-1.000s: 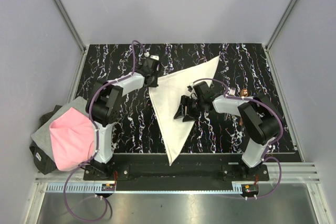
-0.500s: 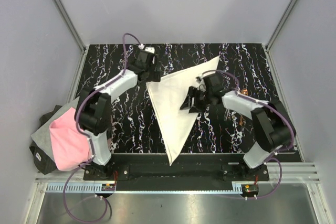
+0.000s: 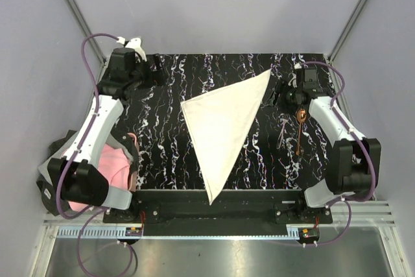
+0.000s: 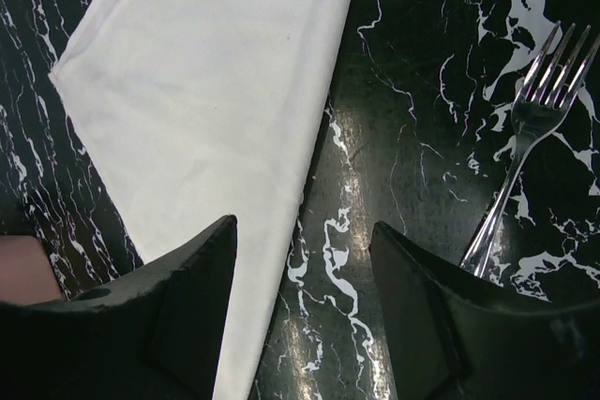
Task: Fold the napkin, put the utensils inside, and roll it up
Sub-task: Grab a utensil with the right arm
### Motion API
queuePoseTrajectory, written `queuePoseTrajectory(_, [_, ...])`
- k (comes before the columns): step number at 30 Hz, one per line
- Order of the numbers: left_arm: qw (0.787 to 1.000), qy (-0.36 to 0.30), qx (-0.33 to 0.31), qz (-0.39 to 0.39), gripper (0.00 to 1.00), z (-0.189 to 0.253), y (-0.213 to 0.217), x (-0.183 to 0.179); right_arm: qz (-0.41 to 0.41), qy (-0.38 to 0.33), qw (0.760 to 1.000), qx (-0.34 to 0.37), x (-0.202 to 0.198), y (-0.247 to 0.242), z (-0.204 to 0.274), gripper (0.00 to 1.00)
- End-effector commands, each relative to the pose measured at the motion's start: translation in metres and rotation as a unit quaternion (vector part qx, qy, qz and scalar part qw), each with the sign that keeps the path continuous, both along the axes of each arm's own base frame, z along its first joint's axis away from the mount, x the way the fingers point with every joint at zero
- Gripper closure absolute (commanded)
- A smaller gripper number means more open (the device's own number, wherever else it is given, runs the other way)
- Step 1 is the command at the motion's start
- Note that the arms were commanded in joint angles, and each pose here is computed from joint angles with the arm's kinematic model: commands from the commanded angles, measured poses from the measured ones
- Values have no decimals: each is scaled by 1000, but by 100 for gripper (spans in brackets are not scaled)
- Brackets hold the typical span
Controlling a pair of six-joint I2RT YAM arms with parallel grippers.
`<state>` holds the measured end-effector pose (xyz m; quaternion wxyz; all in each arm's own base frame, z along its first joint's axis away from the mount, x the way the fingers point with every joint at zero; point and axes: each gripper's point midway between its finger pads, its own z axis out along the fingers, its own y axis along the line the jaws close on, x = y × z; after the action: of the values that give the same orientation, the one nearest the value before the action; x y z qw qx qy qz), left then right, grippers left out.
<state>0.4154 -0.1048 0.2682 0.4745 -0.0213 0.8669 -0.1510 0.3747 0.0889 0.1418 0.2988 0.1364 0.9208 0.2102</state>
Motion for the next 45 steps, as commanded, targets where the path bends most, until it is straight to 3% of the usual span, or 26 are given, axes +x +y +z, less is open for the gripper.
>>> queuePoseTrajectory(1, [1000, 2, 9, -28, 1, -10, -1, -23, -2, 14, 999, -29, 16, -4, -6, 33])
queuePoseTrajectory(8, [997, 18, -4, -74, 1, -21, -14, -32, -54, 71, 984, -153, 11, -56, -36, 34])
queuePoseTrajectory(18, [997, 11, -5, -80, 1, -18, -15, -35, -55, 158, 975, -145, 2, -65, -98, 45])
queuePoseTrajectory(28, [996, 19, -12, -83, 1, -22, -18, -34, -54, 198, 966, -154, -11, -68, -125, 51])
queuePoseTrajectory(35, [996, 15, -14, -82, 1, -18, -18, -35, -52, 226, 959, -165, -26, -71, -141, 65])
queuePoseTrajectory(38, [997, 11, -14, -81, 1, -15, -18, -36, -44, 229, 959, -160, -28, -69, -143, 86])
queuePoseTrajectory(39, [997, 10, -14, -81, 1, -15, -18, -37, -42, 229, 960, -156, -28, -67, -142, 100])
queuePoseTrajectory(45, [997, 5, -16, -79, 1, -11, -17, -37, -33, 172, 980, -93, -11, -36, -97, 100])
